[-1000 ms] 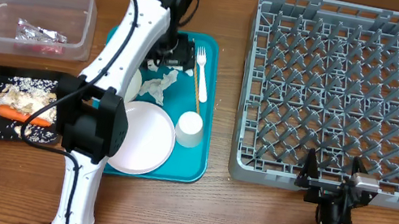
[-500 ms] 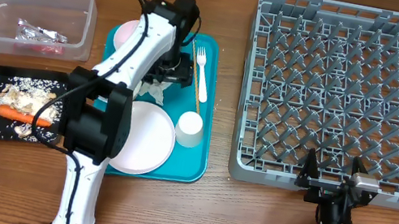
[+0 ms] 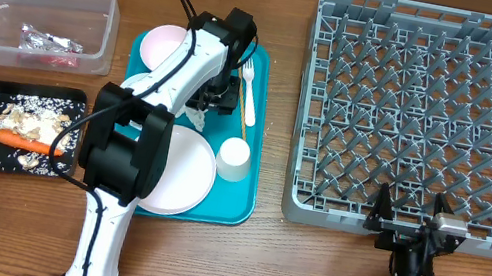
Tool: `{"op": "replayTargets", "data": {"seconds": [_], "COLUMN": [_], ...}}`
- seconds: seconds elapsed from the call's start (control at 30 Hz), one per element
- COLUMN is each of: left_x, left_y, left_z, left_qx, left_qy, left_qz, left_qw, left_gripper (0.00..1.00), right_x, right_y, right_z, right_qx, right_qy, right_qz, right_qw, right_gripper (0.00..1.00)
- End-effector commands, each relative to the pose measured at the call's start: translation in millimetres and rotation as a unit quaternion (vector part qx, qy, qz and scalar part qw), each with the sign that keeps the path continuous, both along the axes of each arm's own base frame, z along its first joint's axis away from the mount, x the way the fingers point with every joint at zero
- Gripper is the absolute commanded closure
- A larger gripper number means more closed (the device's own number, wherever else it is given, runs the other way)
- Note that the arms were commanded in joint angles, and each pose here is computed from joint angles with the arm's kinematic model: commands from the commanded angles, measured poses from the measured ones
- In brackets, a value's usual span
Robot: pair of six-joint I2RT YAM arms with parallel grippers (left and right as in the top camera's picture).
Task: Sort waste into correct bins and load items into the dishwasher rack
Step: 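Move the left gripper back to the teal tray and grasp a white tissue, then carry the tissue left and release it into the clear plastic bin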
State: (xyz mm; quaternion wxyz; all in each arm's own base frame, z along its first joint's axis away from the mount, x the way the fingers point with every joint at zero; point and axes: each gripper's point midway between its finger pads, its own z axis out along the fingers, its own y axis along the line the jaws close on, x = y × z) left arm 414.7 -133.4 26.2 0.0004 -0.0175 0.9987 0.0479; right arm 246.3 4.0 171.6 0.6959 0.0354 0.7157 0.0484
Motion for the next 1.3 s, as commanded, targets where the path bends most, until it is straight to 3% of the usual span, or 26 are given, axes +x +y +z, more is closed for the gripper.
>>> {"op": "replayTargets", "data": {"seconds": [0.0,0.1,0.13,0.37,0.9,1.07,1.27], "left_x": [1,1,1,4,20,33,55], "left_y": [9,9,9,7,-17,17,75], "left_z": [-4,-4,-3,18,148,195,217], "left_qx": [0.027,0.026,0.026,0.021,-0.064,-0.076,-0.103], "left_qy": [-0.002,-0.002,-0.003,-0.011,-0.078,-0.132,-0.176], "left_qz": [-0.004,-0.004,-0.004,-0.002,0.000,0.036,0.117], "left_qw": [1.000,1.000,1.000,1.000,0.995,0.988,0.972], "left_gripper": [0.69,0.93,0.96,0.96,0.96,0.96,0.96], "right_x": [0,0,0,0,0,0,0], "right_y": [-1,-1,-1,-1,-1,-1,-1], "right_z": [-2,-2,-2,-2,-2,-2,-2], "right_qx": [0.002,0.002,0.002,0.002,0.002,0.002,0.002], "right_qy": [-0.002,-0.002,-0.002,-0.002,-0.002,-0.002,-0.002], "right_qz": [-0.004,-0.004,-0.004,-0.004,-0.004,-0.004,-0.004], "right_qw": [1.000,1.000,1.000,1.000,1.000,1.000,1.000], "right_gripper": [0.00,0.00,0.00,0.00,0.00,0.00,0.00]}}
